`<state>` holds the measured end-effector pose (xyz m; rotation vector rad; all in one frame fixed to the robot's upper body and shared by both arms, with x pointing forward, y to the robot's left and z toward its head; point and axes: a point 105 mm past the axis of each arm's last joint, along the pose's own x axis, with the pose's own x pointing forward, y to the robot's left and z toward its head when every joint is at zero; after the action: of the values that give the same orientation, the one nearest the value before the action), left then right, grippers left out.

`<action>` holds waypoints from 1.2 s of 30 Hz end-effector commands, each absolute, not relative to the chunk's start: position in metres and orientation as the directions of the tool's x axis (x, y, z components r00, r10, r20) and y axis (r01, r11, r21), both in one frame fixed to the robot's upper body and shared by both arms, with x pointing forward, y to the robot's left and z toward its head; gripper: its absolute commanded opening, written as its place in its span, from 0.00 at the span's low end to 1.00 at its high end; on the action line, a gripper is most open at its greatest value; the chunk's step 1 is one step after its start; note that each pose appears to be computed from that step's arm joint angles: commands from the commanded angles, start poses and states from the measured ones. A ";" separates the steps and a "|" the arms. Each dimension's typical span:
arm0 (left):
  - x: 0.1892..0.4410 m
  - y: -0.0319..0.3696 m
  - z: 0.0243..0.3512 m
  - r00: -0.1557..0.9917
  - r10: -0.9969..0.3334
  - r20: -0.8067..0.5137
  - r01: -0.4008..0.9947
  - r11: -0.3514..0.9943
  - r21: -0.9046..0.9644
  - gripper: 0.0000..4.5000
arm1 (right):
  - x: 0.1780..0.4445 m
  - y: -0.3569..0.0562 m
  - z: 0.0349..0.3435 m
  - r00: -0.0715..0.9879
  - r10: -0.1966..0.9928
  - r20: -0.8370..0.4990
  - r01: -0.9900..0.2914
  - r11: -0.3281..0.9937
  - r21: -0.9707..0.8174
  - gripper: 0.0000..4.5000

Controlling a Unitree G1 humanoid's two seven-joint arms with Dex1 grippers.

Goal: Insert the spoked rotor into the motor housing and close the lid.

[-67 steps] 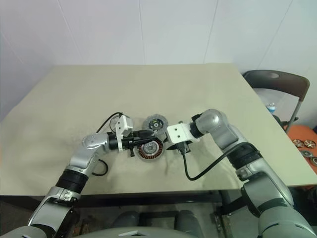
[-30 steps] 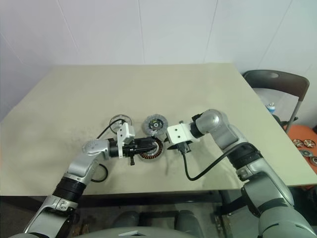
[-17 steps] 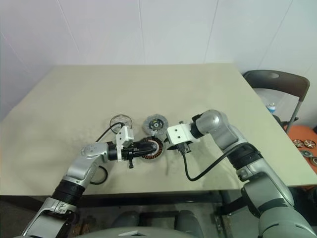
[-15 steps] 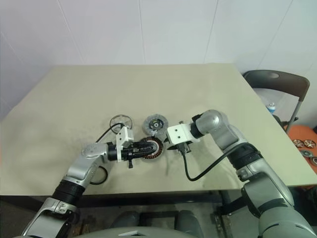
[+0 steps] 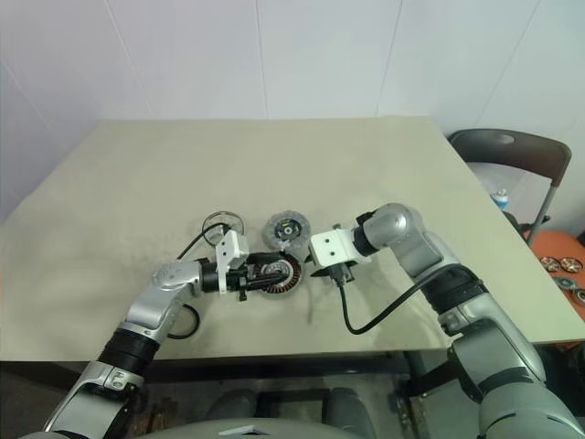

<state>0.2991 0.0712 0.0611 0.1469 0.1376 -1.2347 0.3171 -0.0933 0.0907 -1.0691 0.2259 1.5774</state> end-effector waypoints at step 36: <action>0.312 0.143 0.111 0.532 -0.842 -0.093 0.847 0.527 0.075 0.52 | 0.302 -0.040 0.110 -0.088 0.740 -0.667 -0.710 -0.516 -0.479 0.00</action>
<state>0.3092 0.1380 0.1021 0.0965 0.0933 -1.0313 0.3021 -0.0429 0.1055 -1.0922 -0.0117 1.7780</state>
